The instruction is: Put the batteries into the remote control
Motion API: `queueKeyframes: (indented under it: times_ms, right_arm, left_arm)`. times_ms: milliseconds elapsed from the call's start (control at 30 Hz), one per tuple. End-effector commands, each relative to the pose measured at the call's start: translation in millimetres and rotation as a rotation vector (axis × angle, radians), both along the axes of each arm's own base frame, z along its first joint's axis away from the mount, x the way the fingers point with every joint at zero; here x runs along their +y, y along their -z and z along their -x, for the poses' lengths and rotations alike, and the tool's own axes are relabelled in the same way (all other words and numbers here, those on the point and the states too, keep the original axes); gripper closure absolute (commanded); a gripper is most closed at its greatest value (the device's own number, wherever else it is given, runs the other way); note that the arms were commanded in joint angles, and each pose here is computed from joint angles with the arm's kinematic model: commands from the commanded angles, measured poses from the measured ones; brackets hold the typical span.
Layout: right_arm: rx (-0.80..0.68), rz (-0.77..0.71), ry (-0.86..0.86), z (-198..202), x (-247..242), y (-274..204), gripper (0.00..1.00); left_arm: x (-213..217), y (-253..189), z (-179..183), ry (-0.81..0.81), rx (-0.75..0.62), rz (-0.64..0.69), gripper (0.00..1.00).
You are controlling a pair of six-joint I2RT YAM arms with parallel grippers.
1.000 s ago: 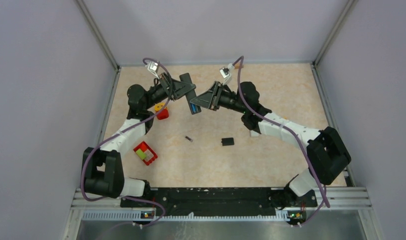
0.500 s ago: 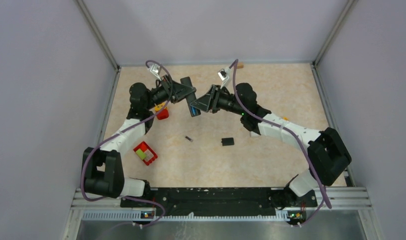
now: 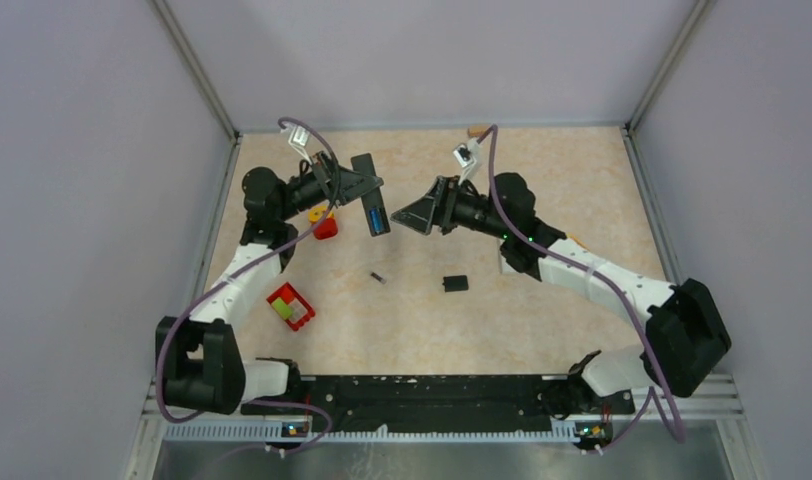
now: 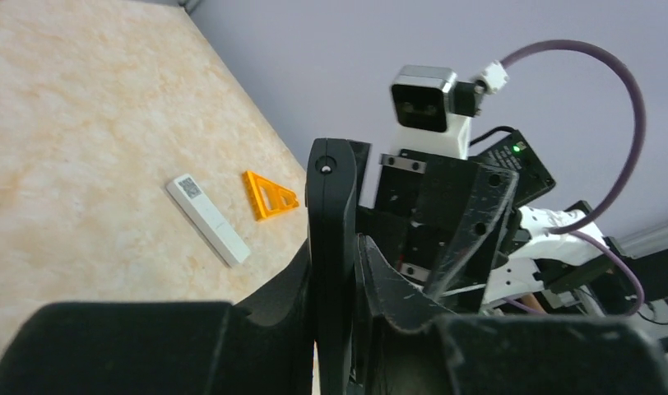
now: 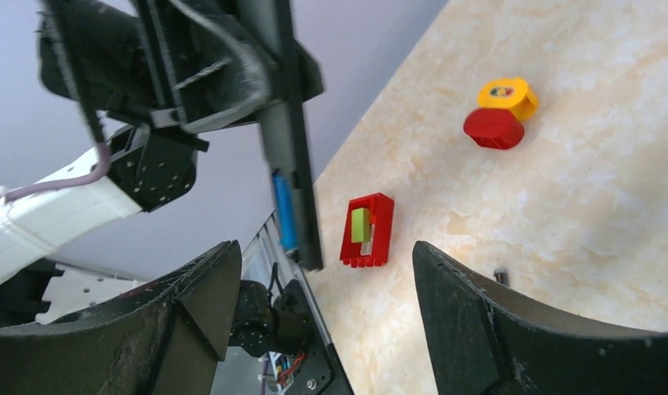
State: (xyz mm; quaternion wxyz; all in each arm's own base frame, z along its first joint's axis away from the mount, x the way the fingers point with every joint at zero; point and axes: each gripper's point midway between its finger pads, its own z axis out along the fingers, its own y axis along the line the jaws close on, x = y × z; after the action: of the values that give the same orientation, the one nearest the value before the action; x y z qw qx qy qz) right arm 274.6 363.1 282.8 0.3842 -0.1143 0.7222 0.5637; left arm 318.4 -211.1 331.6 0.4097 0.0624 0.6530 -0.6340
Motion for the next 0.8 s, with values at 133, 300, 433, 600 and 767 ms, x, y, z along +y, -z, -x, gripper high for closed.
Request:
queueKeyframes:
  times_ms: [133,300,433,600,767]
  right_arm:
    - [-0.207,0.021,0.094,-0.5,-27.7,-37.8,0.23]
    - [-0.198,0.352,0.141,-14.3,-34.4,48.0,0.3]
    - [-0.216,0.527,0.095,-7.6,-15.0,104.7,0.33]
    - [-0.235,0.653,0.001,1.1,23.6,163.0,0.39]
    - [-0.264,0.762,-0.025,-3.1,51.6,196.7,0.46]
  left_arm:
    - [22.6,-10.0,1.1,-0.129,-0.156,-0.177,1.0]
    - [66.1,4.5,-30.2,-0.471,-0.035,-0.31,1.0]
    - [109.6,20.6,-41.6,-0.727,0.102,-0.411,1.0]
    - [162.4,28.3,-36.1,-1.01,0.203,-0.493,1.0]
    - [192.1,18.7,-26.0,-1.17,0.202,-0.512,1.0]
